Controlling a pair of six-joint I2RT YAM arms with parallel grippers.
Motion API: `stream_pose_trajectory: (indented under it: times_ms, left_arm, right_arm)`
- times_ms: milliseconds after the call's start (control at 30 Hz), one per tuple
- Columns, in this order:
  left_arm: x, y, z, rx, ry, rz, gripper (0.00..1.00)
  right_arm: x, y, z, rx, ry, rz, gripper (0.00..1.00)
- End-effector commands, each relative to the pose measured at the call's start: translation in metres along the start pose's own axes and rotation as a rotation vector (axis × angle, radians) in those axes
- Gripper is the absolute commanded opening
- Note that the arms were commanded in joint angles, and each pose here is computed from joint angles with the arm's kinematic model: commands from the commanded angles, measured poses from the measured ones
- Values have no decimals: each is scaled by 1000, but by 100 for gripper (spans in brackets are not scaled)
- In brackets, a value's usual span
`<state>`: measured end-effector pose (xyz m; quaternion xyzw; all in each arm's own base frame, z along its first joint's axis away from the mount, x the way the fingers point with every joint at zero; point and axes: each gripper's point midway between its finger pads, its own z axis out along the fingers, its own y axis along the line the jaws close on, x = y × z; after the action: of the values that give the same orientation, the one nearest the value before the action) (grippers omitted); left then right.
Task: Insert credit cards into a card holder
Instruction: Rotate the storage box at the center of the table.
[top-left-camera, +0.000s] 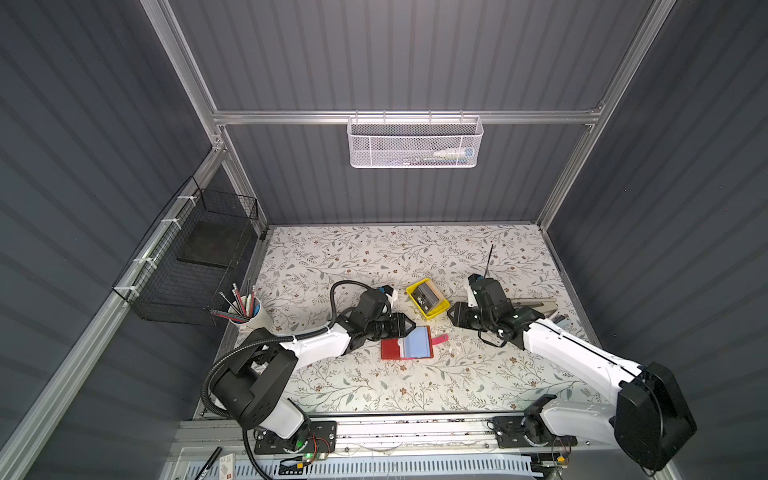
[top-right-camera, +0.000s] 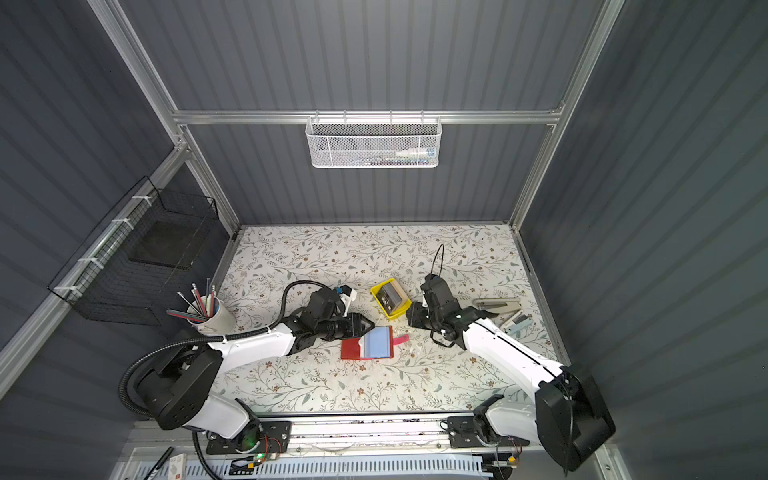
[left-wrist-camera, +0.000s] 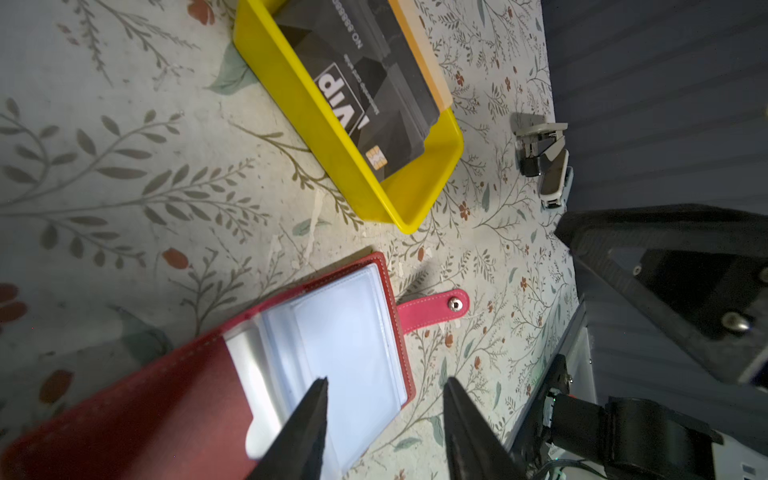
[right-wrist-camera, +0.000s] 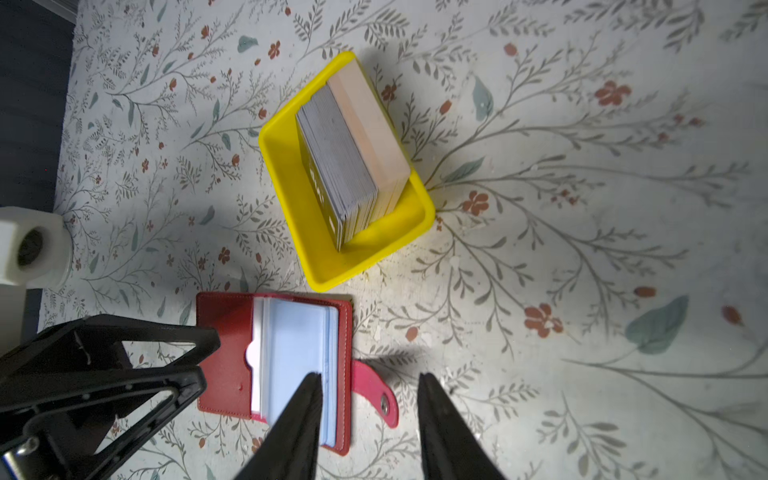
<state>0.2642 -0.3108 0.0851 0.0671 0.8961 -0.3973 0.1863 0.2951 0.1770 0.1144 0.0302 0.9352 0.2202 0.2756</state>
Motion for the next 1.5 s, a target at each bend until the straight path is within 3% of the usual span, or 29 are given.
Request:
stream_pose_trajectory:
  times_ms: [0,333,567,1067,1467]
  left_arm:
    - [-5,5,9,-18,44,8,46]
    - [-17,13,41,-69,120,33,43]
    - [-30,11,53,-92,140,52,42]
    - [-44,4,55,-84,102,63,42]
    - [-46,17,59,-111,97,48,42]
  right_arm:
    - [-8,-4,4,-15,43,-16,43]
    - [-29,-23,20,27,67,-48,54]
    - [-43,-30,35,-22,92,8,56]
    - [-47,-24,64,-101,162,25,62]
    - [-38,-7,61,-169,182,10,61]
